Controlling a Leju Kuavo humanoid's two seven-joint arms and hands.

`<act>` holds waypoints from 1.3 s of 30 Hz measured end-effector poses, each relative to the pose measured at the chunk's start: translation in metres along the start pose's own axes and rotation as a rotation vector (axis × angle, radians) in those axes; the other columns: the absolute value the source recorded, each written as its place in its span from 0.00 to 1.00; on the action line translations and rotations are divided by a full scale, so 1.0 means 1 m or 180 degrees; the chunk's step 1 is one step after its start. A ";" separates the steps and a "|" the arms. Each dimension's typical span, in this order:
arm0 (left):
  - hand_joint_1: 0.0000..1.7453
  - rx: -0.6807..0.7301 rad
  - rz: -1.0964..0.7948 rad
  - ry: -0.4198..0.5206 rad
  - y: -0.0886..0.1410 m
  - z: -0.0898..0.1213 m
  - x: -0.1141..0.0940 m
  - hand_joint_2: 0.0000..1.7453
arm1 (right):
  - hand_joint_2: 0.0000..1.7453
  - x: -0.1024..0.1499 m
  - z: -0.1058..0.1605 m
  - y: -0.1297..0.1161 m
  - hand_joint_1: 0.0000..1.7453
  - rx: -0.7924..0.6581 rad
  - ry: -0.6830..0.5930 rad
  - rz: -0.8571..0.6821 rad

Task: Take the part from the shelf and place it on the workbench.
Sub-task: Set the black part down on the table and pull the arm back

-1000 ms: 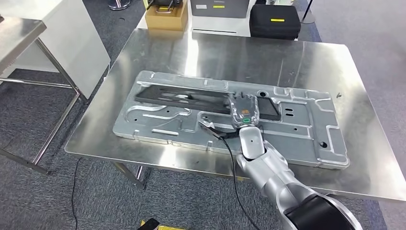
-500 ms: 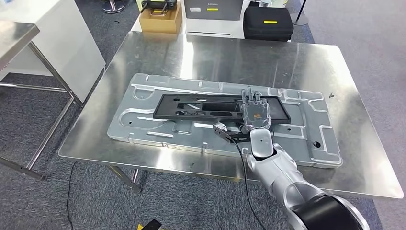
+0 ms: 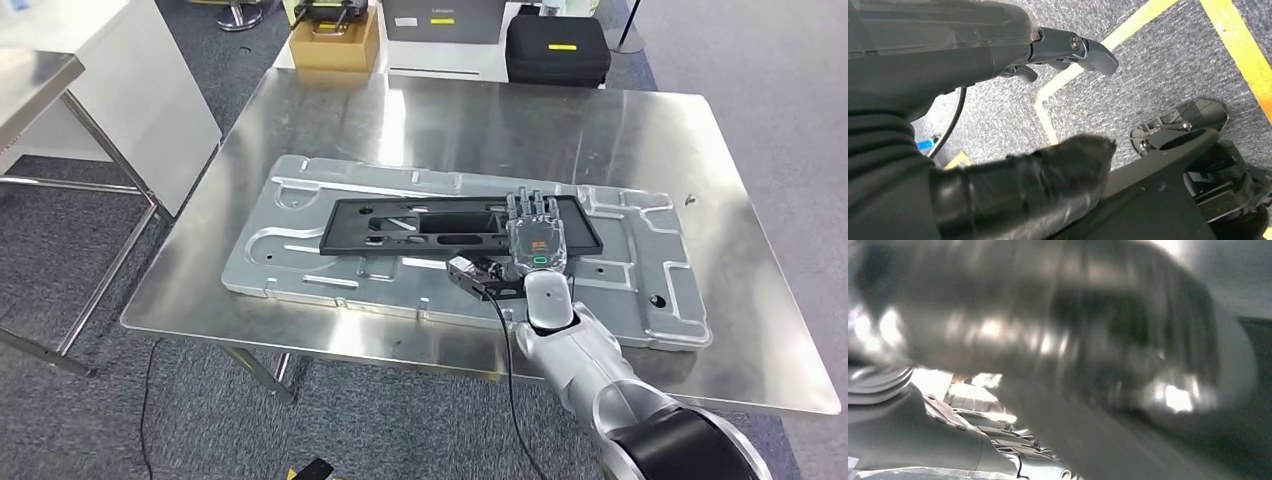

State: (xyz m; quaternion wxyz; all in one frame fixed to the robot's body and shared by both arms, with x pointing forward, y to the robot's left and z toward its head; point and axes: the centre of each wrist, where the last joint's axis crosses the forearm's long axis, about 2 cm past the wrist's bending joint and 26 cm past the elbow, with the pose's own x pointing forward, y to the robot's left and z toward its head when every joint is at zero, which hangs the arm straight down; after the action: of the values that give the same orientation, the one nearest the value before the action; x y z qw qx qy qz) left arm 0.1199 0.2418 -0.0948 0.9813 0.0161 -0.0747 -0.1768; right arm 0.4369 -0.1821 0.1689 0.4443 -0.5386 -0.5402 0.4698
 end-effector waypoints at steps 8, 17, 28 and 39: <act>0.00 -0.0005 0.0041 0.0044 -0.001 0.000 -0.002 0.00 | 0.00 -0.001 0.000 0.001 0.00 0.0036 0.0024 -0.0036; 0.00 0.0007 0.0059 0.0035 0.002 0.000 0.000 0.00 | 0.00 -0.003 -0.003 -0.003 0.00 0.0045 0.0052 -0.0057; 0.00 -0.0004 0.0090 0.0029 0.002 0.000 0.002 0.00 | 0.00 -0.004 -0.008 -0.008 0.00 0.0038 0.0089 -0.0094; 0.00 -0.0023 0.0126 0.0056 0.002 0.000 0.000 0.00 | 0.00 -0.001 -0.008 -0.009 0.00 0.0054 0.0090 -0.0134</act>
State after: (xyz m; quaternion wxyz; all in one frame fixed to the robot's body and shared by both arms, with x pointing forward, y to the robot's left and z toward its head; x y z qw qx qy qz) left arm 0.1201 0.2438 -0.0949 0.9853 0.0125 -0.0658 -0.1575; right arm 0.4430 -0.1825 0.1785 0.4661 -0.5299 -0.5411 0.4573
